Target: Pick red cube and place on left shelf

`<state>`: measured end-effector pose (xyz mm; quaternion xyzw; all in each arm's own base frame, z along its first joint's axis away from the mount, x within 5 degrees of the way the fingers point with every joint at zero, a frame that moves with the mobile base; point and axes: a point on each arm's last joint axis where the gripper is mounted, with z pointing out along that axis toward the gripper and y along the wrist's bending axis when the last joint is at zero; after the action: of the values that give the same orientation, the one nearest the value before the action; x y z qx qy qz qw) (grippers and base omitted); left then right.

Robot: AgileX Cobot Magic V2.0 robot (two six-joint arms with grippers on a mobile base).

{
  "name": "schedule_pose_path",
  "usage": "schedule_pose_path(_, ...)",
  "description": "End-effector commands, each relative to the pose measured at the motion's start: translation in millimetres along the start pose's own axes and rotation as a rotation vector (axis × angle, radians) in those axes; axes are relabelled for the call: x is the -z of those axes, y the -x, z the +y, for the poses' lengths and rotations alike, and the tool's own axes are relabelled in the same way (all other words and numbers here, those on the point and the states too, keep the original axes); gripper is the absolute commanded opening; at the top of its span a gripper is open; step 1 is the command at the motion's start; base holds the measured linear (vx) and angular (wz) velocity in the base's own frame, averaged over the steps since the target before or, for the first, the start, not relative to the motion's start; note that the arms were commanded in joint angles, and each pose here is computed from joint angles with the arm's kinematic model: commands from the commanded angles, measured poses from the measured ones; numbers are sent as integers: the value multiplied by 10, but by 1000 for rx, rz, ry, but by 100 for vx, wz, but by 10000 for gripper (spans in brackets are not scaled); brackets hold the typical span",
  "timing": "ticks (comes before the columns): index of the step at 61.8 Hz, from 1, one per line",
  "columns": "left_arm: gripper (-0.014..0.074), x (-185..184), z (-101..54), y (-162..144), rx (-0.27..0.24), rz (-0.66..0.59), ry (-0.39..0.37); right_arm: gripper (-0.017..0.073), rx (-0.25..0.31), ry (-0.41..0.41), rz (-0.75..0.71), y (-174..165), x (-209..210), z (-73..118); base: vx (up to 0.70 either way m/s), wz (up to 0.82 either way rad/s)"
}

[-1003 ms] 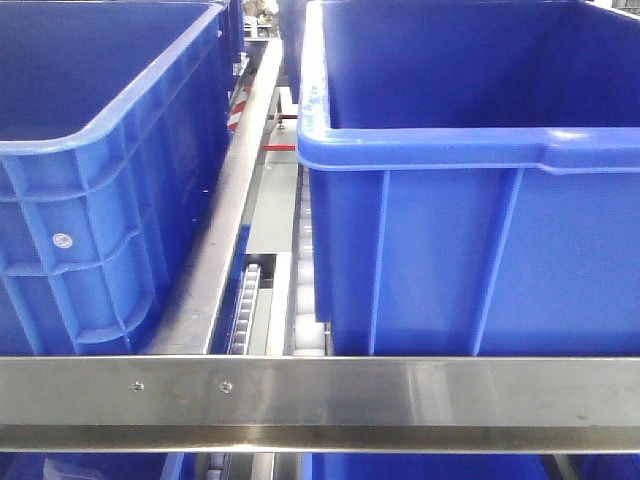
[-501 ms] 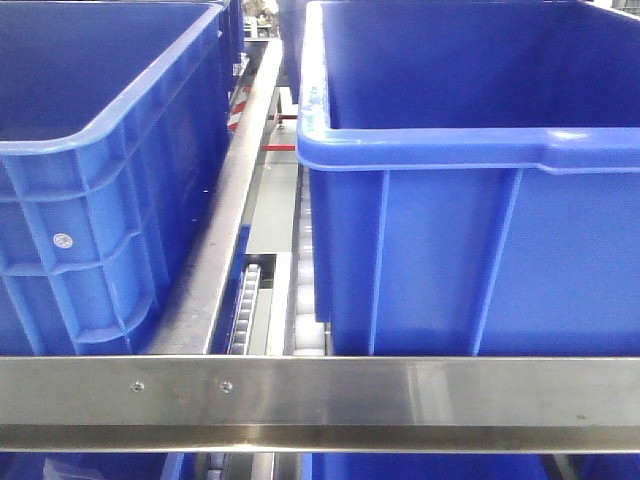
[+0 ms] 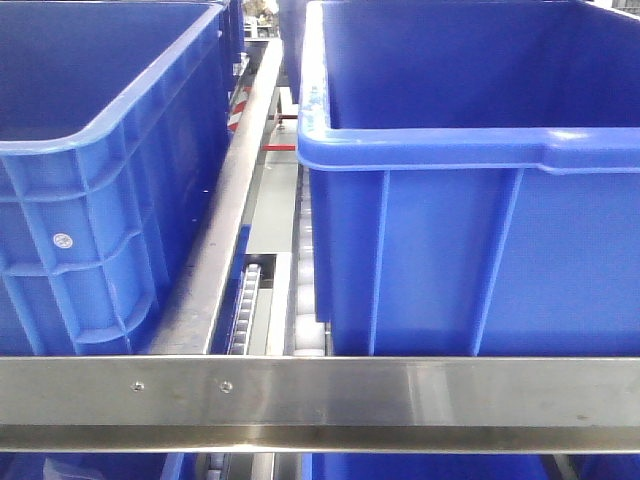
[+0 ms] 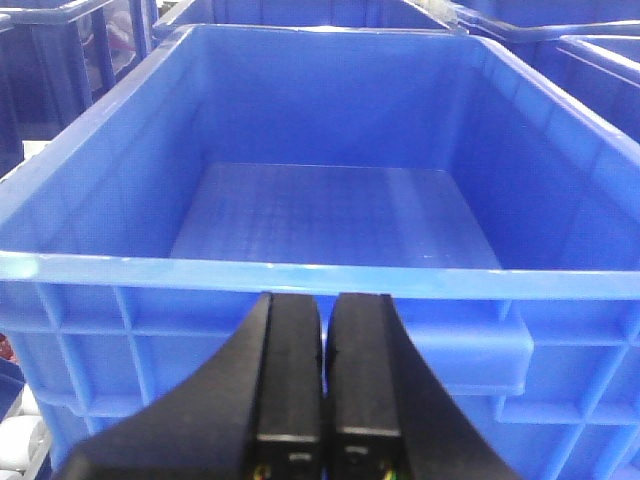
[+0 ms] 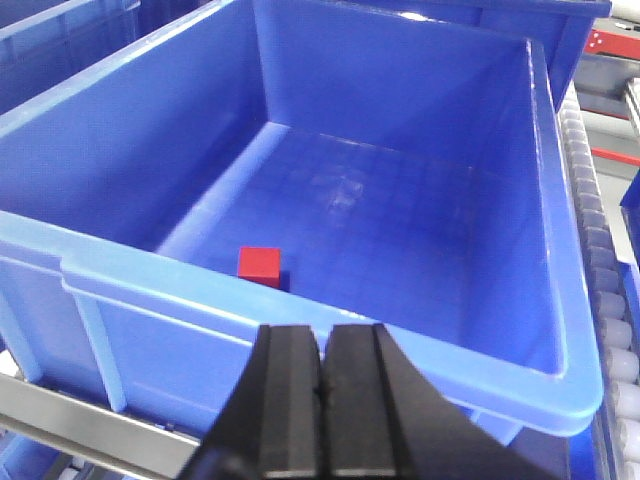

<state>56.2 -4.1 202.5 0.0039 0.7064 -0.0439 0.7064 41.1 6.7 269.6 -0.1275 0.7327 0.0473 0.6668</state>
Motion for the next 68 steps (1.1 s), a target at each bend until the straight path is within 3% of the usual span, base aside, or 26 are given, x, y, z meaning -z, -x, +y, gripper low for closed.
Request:
schedule_pose_path(1,101,4,7,9,9,-80,3,53,19,-5,-119,170,22,-9,0,0)
schedule_pose_path(10,101,4,7,9,9,-80,3,53,-28,-29,-130,147,4,-7,0,0)
schedule_pose_path(18,101,4,7,9,9,-80,3,53,-125,-137,-142,40,-53,-35,0,0)
schedule_pose_path(25,101,4,7,9,9,-80,3,53,-137,-257,-155,-127,-114,-87,0,0)
schedule_pose_path(32,101,4,7,9,9,-80,3,53,-156,-315,-213,-288,-133,-102,0,0)
schedule_pose_path(40,101,4,7,9,9,-80,3,53,-159,-321,-301,-497,-137,-80,0,0)
schedule_pose_path(68,101,4,7,9,9,-80,3,53,-154,-320,-269,-510,-144,-79,0,0)
